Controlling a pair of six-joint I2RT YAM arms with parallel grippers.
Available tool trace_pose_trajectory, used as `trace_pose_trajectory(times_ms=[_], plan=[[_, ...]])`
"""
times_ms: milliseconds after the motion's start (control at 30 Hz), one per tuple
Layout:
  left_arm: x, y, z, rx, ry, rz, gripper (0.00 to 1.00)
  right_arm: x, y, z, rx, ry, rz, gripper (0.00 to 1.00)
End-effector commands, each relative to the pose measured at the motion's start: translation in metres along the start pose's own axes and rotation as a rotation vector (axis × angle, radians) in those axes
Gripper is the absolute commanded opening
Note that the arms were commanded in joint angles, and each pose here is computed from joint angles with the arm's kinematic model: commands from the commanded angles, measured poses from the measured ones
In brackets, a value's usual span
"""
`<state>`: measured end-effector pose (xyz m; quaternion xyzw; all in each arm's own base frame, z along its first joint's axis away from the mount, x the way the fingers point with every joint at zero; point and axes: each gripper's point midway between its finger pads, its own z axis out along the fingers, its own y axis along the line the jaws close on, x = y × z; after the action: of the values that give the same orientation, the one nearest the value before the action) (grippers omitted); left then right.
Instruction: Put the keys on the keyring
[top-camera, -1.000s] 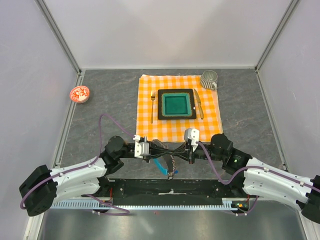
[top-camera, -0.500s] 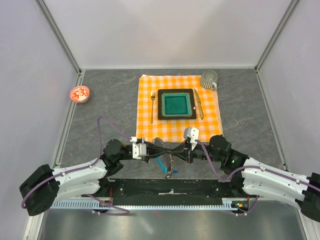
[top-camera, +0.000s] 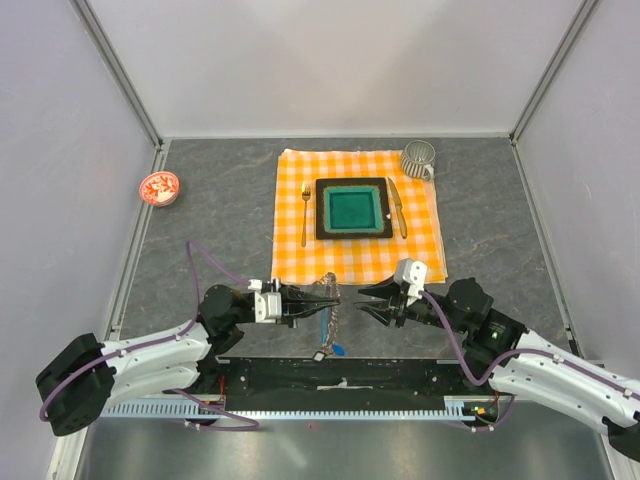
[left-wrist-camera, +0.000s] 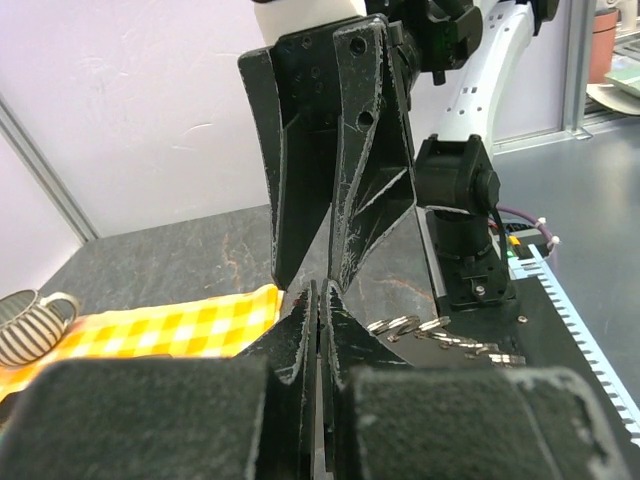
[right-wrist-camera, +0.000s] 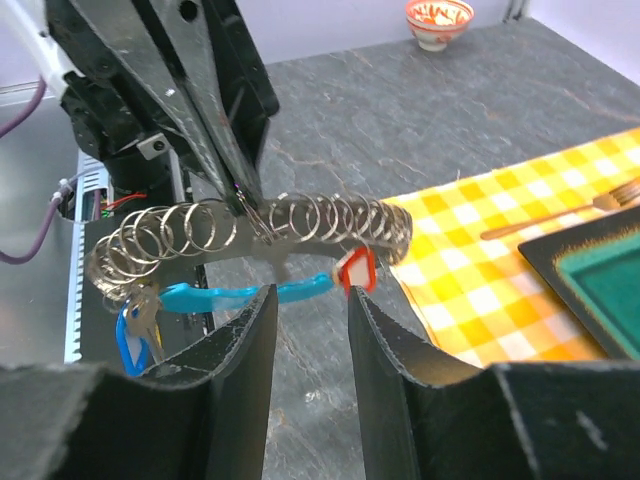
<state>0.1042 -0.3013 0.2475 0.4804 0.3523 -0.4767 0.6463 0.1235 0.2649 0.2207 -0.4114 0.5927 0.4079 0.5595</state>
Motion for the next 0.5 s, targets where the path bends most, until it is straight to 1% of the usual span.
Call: trace_pose_trajectory(times_ms=[0, 133, 167, 233, 467], plan=[[-0.021, -0.003, 0.002, 0.021, -0.080, 0.023, 0.02, -0.019, 0.014, 0.003, -0.097, -0.067, -0.074, 0.42], [-0.023, -0.005, 0.005, 0.038, -0.092, 0.008, 0.02, -0.010, 0.021, 0.012, -0.152, -0.055, -0.078, 0.42], [-0.021, -0.005, 0.006, 0.041, -0.089, 0.001, 0.02, -0.013, 0.022, 0.014, -0.160, -0.075, -0.085, 0.42], [-0.023, -0.007, 0.007, 0.051, -0.097, -0.003, 0.02, -0.011, 0.025, 0.016, -0.184, -0.073, -0.082, 0.43], [-0.021, -0.006, 0.008, 0.052, -0.100, -0.004, 0.02, -0.018, 0.027, 0.019, -0.199, -0.099, -0.101, 0.43]])
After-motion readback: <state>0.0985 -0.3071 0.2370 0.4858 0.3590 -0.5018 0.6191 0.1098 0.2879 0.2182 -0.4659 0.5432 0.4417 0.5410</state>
